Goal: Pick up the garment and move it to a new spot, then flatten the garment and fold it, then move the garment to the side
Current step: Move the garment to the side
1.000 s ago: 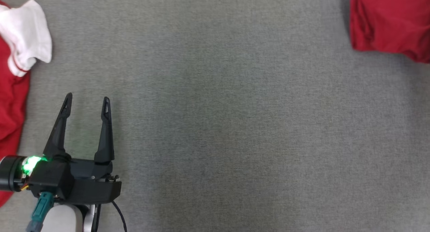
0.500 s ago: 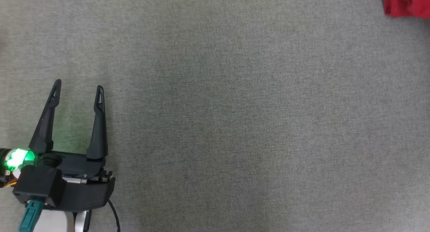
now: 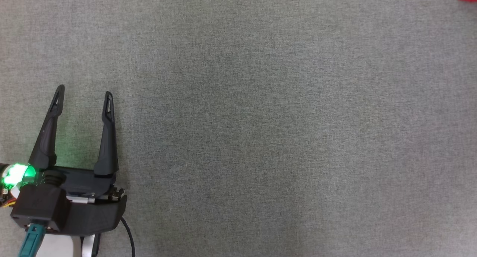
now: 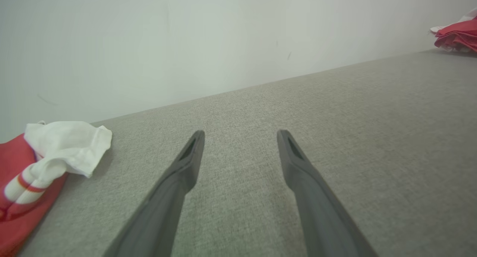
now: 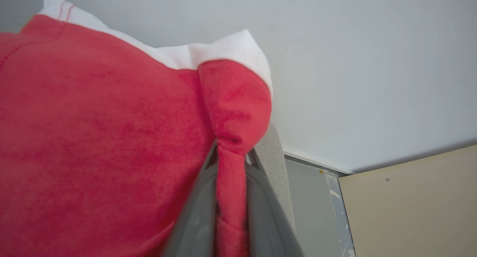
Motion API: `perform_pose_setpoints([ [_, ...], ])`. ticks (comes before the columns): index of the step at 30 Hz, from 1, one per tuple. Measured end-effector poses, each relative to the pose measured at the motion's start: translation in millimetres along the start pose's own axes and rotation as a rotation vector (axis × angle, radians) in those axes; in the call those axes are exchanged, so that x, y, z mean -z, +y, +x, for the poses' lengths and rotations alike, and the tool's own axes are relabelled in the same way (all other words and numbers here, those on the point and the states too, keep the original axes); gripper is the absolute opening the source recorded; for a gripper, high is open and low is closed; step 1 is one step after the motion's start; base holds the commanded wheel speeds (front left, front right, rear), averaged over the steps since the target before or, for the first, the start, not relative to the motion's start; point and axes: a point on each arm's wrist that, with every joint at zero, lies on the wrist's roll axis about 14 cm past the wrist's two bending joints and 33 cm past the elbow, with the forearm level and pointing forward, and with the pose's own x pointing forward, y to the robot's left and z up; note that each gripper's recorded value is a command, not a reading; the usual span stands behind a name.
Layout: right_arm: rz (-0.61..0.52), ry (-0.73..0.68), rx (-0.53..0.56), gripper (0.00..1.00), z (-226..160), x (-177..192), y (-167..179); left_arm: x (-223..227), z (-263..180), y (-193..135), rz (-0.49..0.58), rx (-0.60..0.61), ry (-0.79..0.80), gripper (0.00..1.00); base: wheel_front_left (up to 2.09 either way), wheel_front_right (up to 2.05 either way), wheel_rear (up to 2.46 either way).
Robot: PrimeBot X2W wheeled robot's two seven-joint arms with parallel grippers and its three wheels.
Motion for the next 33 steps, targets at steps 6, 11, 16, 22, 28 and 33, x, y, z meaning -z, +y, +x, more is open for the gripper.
perform_pose_setpoints([
  [6, -0.027, -0.006, 0.025, 1.00, 0, -3, -8, -1, -1, 3, 0.002, -0.012, -0.002, 1.00, 0.00, 0.00, 0.00],
  [11, -0.013, -0.077, 0.061, 1.00, -11, -21, -25, -6, -6, 5, -0.004, -0.030, 0.000, 1.00, 0.00, 0.00, 0.00],
  [16, 0.085, -0.210, 0.047, 1.00, -28, -56, -18, -15, -17, 13, -0.017, -0.075, -0.001, 1.00, 0.00, 0.00, 0.00],
  [22, 0.193, -0.344, 0.025, 1.00, -55, -82, -10, -28, -37, 28, -0.020, -0.141, 0.001, 1.00, 0.00, 0.00, 0.00],
  [28, 0.309, -0.484, -0.033, 1.00, -96, -108, 10, -38, -68, 41, -0.019, -0.202, 0.017, 1.00, 0.00, 0.00, 0.00],
  [33, 0.454, -0.585, -0.033, 1.00, -135, -113, 8, -50, -88, 45, -0.028, -0.235, 0.005, 1.00, 0.00, 0.00, 0.00],
])
